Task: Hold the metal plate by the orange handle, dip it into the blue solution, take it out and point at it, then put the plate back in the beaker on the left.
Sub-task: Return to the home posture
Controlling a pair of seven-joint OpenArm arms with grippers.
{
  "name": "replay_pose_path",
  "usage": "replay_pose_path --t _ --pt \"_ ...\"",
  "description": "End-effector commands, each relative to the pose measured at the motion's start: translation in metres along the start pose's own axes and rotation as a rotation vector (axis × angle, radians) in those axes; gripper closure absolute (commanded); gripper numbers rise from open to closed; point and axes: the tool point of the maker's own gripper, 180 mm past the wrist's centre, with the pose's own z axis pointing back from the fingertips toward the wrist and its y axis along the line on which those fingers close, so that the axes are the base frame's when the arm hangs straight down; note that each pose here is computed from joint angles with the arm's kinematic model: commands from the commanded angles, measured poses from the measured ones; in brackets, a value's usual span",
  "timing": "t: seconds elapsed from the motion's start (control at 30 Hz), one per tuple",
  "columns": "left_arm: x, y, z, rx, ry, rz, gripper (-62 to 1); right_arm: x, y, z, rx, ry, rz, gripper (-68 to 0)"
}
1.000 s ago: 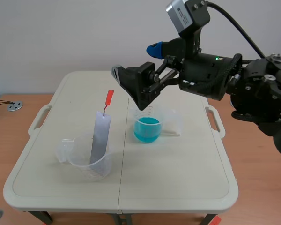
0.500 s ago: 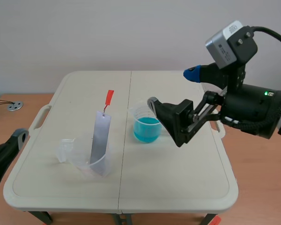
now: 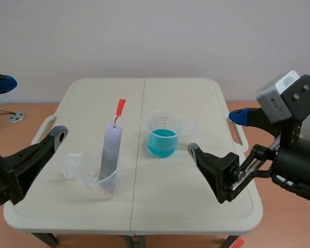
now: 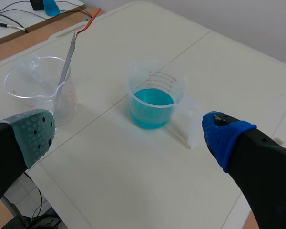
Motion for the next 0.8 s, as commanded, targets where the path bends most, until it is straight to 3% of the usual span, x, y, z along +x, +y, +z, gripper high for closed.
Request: replay_pose_path --t 0.0,0.13,0.4,0.77 --pt "0.016 -0.011 0.002 -0.013 -0.042 0.022 -62.3 0.018 0.0 0.002 0.007 -0.048 0.031 -64.2" --pt "0.022 -0.026 0.008 -0.042 -0.04 0.052 -62.3 0.015 0.002 0.007 -0.005 -0.037 0.028 -64.2" --pt "0.013 -0.032 0.015 -0.013 -0.005 0.109 -62.3 0.012 -0.002 0.008 -0.033 -0.021 0.029 -64.2" --pt "0.01 -0.031 0.016 -0.006 0.002 0.113 -62.3 0.01 -0.002 0.008 -0.035 -0.012 0.035 -64.2"
